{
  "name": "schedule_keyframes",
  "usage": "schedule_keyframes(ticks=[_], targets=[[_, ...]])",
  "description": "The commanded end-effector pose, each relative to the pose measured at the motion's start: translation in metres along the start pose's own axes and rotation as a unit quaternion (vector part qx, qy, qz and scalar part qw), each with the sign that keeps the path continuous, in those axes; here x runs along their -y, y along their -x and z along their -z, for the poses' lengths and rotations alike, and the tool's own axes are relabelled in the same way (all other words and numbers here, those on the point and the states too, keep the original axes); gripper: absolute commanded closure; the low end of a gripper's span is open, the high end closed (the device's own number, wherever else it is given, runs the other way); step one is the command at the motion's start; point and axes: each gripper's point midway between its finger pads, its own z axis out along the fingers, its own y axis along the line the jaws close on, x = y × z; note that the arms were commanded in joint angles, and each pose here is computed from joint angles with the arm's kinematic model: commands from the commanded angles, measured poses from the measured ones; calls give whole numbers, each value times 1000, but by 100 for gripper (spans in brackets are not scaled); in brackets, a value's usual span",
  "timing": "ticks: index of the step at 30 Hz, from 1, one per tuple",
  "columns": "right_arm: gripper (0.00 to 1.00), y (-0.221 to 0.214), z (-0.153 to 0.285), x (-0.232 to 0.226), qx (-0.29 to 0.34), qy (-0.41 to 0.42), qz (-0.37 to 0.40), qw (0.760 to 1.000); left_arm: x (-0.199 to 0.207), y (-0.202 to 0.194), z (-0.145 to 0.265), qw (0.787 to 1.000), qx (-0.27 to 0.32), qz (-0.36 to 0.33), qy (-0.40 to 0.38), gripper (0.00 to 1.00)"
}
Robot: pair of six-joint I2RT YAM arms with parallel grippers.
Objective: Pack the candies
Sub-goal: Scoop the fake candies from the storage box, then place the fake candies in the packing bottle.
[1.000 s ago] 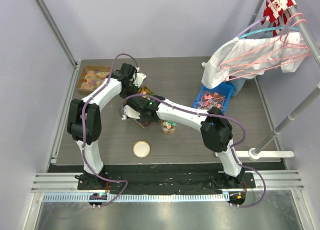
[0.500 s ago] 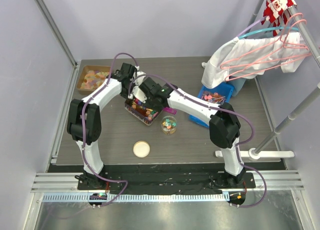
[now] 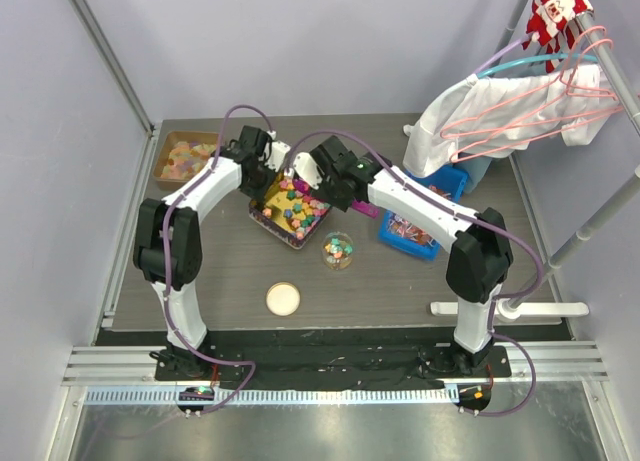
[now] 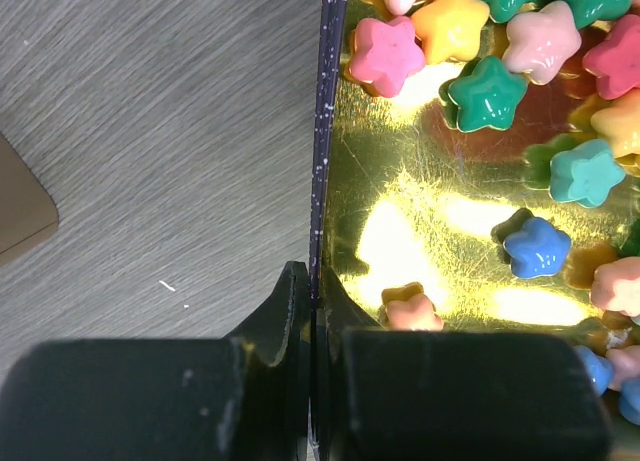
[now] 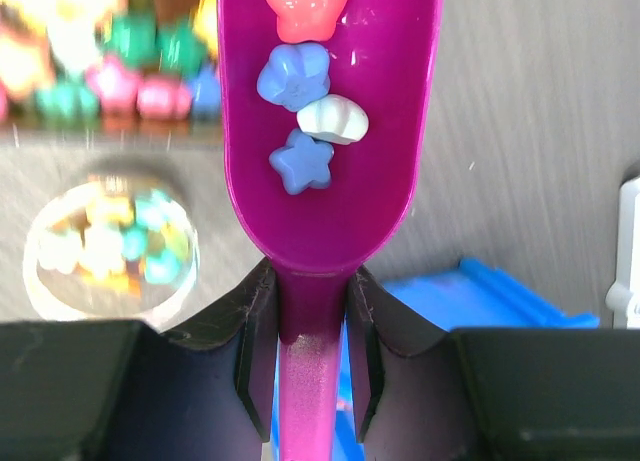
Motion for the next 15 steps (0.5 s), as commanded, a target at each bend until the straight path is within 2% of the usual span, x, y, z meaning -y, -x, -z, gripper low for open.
schedule_keyframes(ticks=[1,8,15], targets=[[99,-14,37,5,6,4,24,1000,-19,31,24,997,72,33,7,100],[99,-67,74,-6,-72,33,104,991,-39,20,12,997,62,54,15,100],[99,-120,93,-2,-162,26,200,966,-55,15,7,995,66,64,25,100]])
